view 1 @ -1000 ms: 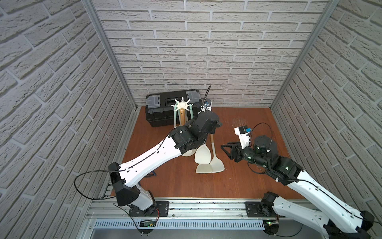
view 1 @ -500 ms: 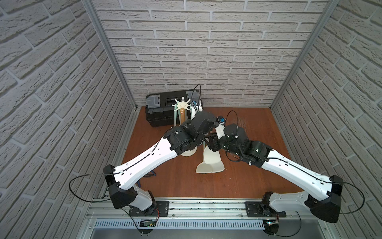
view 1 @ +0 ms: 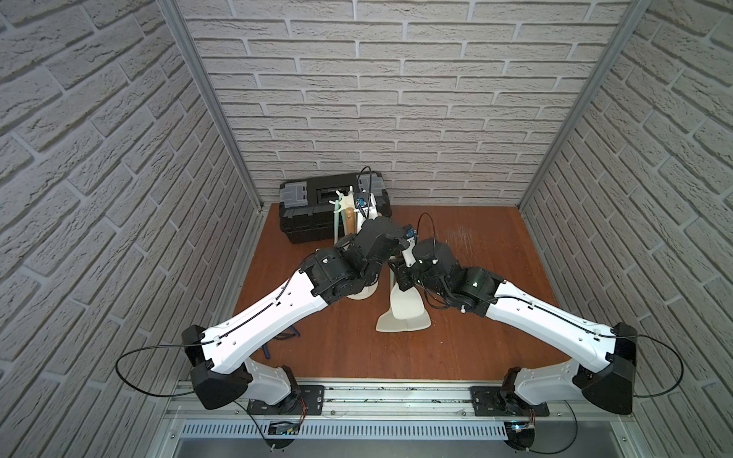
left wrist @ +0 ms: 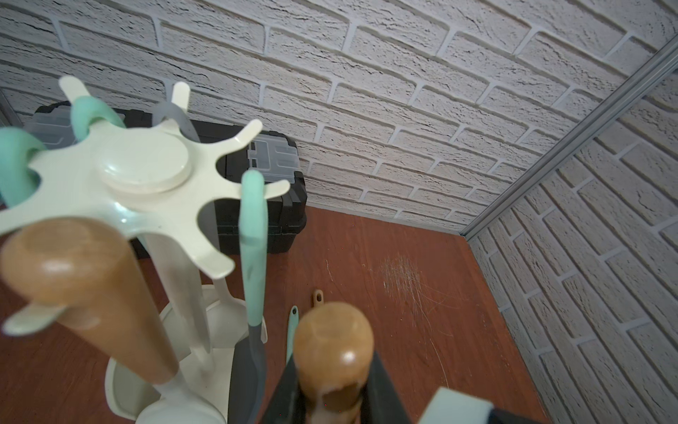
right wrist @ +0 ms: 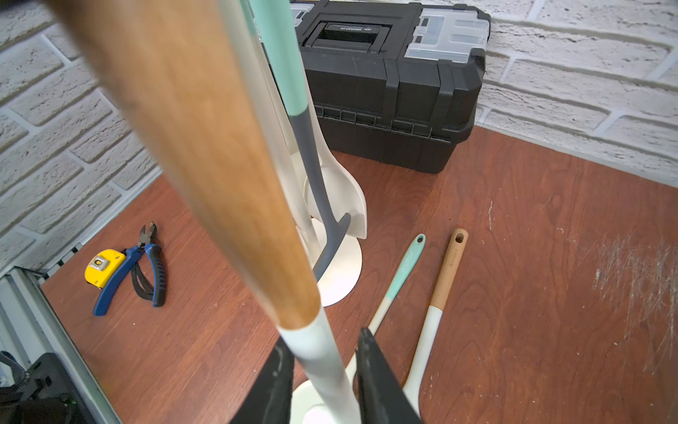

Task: Take the spatula off the kitchen utensil rack
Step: Place the spatula at the center of the board.

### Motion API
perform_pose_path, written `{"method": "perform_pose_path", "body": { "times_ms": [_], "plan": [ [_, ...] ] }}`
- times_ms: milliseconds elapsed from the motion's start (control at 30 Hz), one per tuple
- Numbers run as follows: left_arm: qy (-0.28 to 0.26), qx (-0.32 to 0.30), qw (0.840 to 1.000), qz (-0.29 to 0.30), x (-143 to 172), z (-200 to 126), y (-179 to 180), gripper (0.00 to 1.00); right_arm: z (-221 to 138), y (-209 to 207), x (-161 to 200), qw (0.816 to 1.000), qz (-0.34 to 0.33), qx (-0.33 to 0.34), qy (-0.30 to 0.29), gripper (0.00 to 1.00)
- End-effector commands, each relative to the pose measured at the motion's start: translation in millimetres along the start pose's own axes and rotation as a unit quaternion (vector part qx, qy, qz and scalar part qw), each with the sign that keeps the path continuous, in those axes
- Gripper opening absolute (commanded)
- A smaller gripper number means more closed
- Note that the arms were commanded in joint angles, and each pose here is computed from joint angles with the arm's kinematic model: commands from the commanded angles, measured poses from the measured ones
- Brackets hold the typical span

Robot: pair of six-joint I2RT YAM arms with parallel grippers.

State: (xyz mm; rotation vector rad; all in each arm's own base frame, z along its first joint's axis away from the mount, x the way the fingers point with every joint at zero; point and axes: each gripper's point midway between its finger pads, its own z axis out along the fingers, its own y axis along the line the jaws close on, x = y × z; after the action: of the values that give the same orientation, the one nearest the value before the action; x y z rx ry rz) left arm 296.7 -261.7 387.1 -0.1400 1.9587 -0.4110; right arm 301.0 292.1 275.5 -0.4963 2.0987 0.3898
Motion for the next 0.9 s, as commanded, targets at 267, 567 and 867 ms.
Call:
{"method": "perform_pose_path", "body": {
  "times_ms": [267,567,867],
  "plan": [
    [0.003,0.031,0.999,-0.022,-8.3,-10.3,-0.4,0.0,1.1,-5.3,-12.6,0.999,-0.03,0.023,-0.018,0.03],
    [0.008,0.053,0.997,0.054,-10.4,-9.4,9.1,0.71,-22.7,-83.8,-6.4,0.997,0.029,0.051,0.045,0.03],
    [0.057,0.035,0.995,0.077,23.9,4.5,48.3,0.72,-14.6,-178.4,79.3,0.957,0.141,0.125,0.221,0.03]
  ]
}}
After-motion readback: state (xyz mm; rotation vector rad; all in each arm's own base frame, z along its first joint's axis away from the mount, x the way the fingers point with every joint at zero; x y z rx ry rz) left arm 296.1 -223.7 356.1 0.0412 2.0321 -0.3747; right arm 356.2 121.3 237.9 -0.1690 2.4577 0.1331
